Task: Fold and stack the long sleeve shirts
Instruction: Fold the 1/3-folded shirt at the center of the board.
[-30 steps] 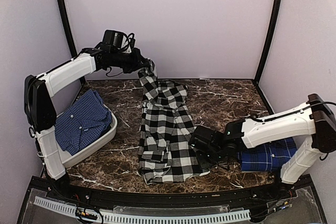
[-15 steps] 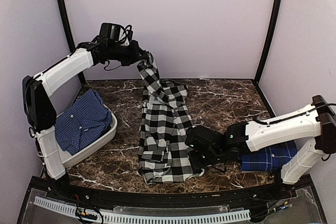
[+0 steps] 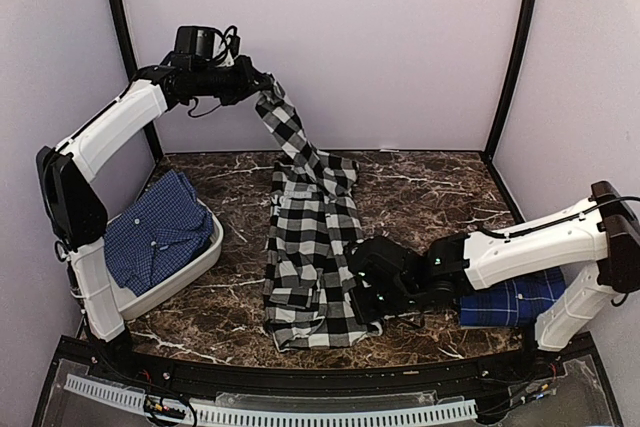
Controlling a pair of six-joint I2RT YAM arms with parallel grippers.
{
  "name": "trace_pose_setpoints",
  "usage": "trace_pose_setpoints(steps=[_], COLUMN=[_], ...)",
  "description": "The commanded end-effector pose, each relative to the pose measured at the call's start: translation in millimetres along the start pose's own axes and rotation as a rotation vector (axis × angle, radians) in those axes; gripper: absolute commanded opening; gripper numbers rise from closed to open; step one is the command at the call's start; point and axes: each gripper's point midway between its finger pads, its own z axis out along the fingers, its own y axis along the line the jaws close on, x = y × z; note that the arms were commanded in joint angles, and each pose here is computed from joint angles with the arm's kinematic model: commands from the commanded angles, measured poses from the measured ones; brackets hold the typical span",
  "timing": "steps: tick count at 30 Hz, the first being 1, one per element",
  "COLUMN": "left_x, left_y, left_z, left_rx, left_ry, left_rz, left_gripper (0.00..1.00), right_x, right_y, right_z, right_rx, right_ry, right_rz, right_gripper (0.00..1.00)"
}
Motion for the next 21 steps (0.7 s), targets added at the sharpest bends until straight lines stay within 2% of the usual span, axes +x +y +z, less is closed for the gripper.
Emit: trace_pose_setpoints(steps=[1,6,21], left_x=[-30,-40,-40], left_y=[-17,-16,4], left_z=[-12,-10,-4], left_rx=[0.04,0.05,0.012], left_ry=[-0.07,-0.081,-0.066], left_rz=[0.046,0.048,0.044], left_gripper=[0.0,0.0,0.0], right_x=[-15,-18,-19], right_y=[22,33,57], right_z=[-2,2,18], right_rx=[-0.063,-0.1,-0.17], right_ry=[-0.04,-0.036,-0.007], right_rz=[-0.015,-0.027,-0.061], right_gripper=[0.0,0.0,0.0])
